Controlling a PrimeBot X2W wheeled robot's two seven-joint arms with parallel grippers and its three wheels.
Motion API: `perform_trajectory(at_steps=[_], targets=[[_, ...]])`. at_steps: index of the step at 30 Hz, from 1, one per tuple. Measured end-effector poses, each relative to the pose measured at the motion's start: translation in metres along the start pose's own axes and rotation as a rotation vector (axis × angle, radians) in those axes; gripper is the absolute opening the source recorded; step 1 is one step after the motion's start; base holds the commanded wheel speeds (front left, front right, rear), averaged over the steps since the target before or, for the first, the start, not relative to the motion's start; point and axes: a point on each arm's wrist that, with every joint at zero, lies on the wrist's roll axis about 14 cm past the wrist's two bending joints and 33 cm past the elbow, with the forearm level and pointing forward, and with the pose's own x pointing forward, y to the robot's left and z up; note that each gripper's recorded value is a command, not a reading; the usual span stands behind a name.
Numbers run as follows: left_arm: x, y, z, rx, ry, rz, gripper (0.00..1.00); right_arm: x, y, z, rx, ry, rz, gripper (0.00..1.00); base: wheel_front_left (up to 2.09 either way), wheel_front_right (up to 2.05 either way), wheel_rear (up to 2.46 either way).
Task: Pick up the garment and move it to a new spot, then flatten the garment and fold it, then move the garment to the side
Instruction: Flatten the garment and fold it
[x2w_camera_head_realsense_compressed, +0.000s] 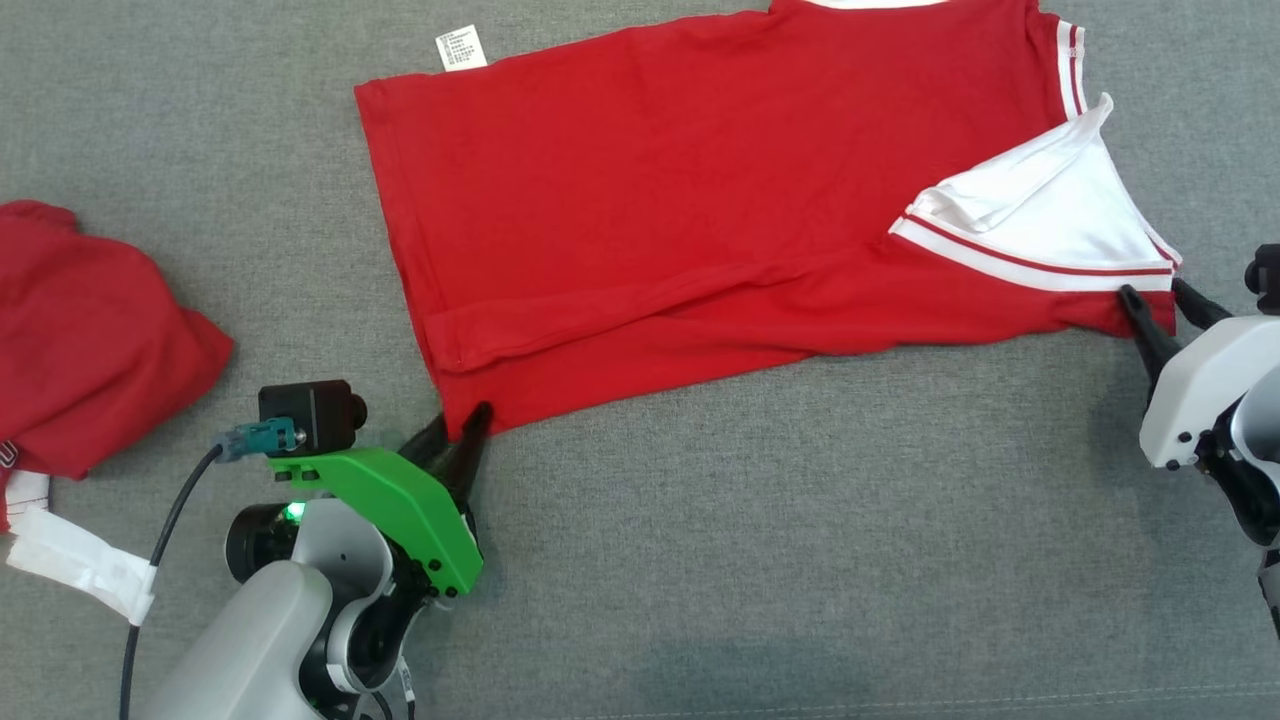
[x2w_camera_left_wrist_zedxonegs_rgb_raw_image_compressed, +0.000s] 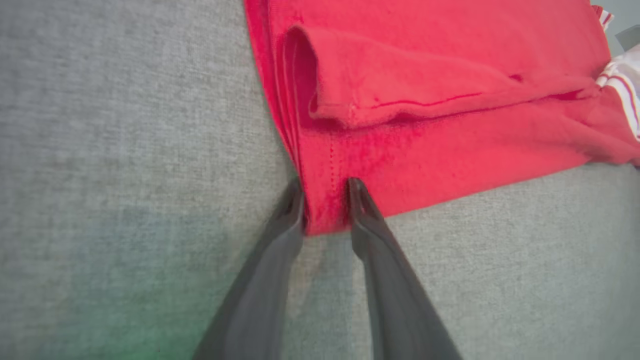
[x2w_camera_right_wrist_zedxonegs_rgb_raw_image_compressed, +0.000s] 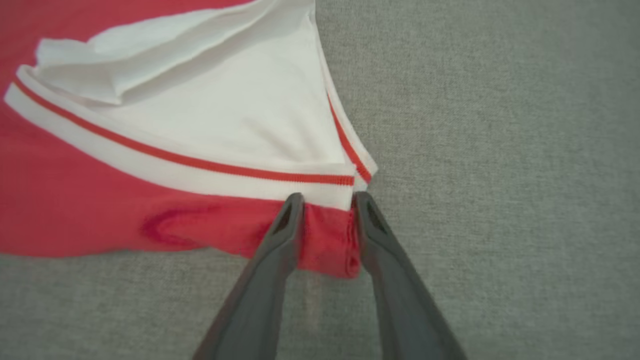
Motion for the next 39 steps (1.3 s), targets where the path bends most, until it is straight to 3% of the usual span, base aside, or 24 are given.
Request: perform_trajectory(at_steps=[15,32,39], targets=[[-0.021,-0.017,-0.014,-0.027,0.124,-0.123,0.0,-0.009,-0.022,0.016,0.057,0.046,-0.012,0.0,0.0,0.0,0.0],[-0.081,-0.026,-0.042,-0.029,0.187,-0.173,0.0,-0.11,-0.026,-0.03,0.076,0.204,0.042,0.0,0.0,0.0,0.0],[-0.088,-0.013,-0.046,-0.008,0.184,-0.119,0.0,-0.123,-0.01,-0.044,0.105,0.224,0.066,0.0,0.0,0.0,0.0]])
